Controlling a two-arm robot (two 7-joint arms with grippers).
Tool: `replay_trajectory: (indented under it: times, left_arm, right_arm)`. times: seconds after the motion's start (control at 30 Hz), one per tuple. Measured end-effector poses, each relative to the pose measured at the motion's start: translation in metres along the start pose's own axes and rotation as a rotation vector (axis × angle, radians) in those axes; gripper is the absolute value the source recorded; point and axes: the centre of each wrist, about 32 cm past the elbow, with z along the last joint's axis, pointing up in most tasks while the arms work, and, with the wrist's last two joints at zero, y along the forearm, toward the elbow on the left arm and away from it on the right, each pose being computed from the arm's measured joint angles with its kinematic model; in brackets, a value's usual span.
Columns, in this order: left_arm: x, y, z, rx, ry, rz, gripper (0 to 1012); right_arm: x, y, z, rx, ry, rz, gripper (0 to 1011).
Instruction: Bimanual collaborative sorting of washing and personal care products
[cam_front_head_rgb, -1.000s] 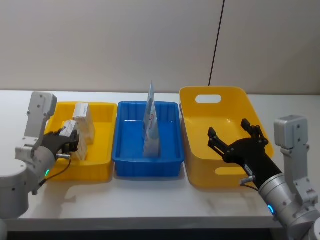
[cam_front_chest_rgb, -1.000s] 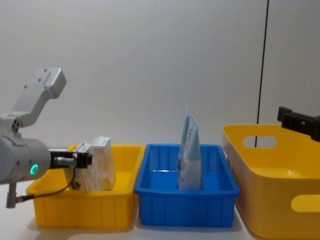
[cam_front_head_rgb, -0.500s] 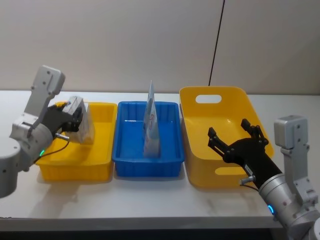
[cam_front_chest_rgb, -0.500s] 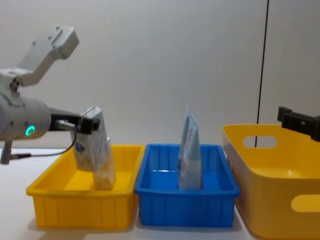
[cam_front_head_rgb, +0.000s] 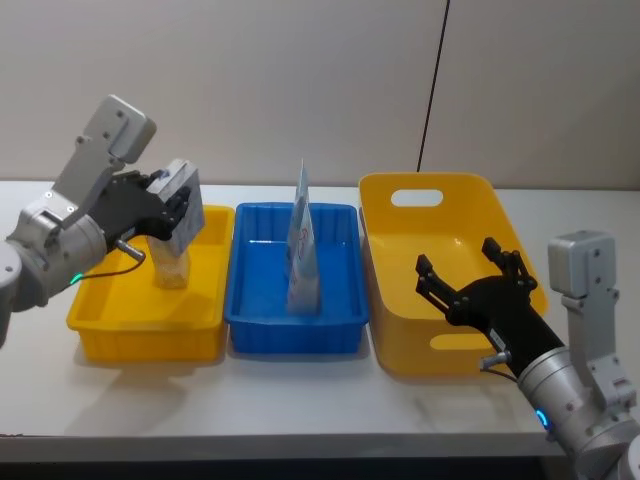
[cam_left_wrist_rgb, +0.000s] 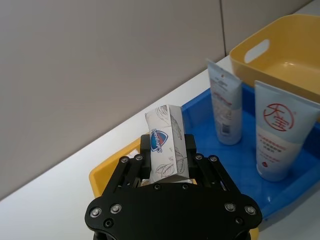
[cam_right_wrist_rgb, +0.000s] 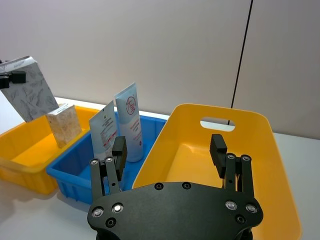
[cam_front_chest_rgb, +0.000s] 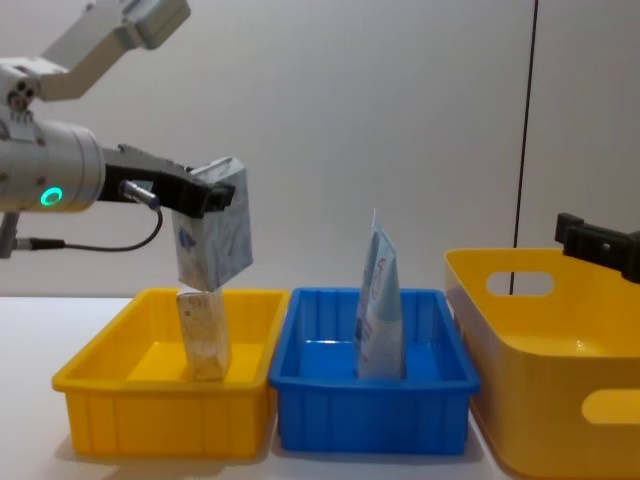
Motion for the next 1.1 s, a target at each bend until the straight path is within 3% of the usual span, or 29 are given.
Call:
replay_trajectory:
  times: [0.13,0.5,0.9,1.1]
  left_arm:
    - [0.0040,0.0051,0.0076,-0.026,-0.048,-0.059,342]
    - [0.0112,0.0164,0.0213,-0.077,-0.138,-0.205,342]
    - [0.0161,0.0278,0.0339,-0.131,-0.204,-0.392,342]
    - [0.0165,0.0313,0.0385,-0.156,-0.221,-0.478,342]
  right_arm:
    - [0.000,0.000,0.000,0.000,0.000,0.000,1002]
    - [0.000,0.000,0.000,0.000,0.000,0.000,1002]
    - [0.000,0.000,0.000,0.000,0.000,0.000,1002]
    - [0.000,0.000,0.000,0.000,0.000,0.000,1002]
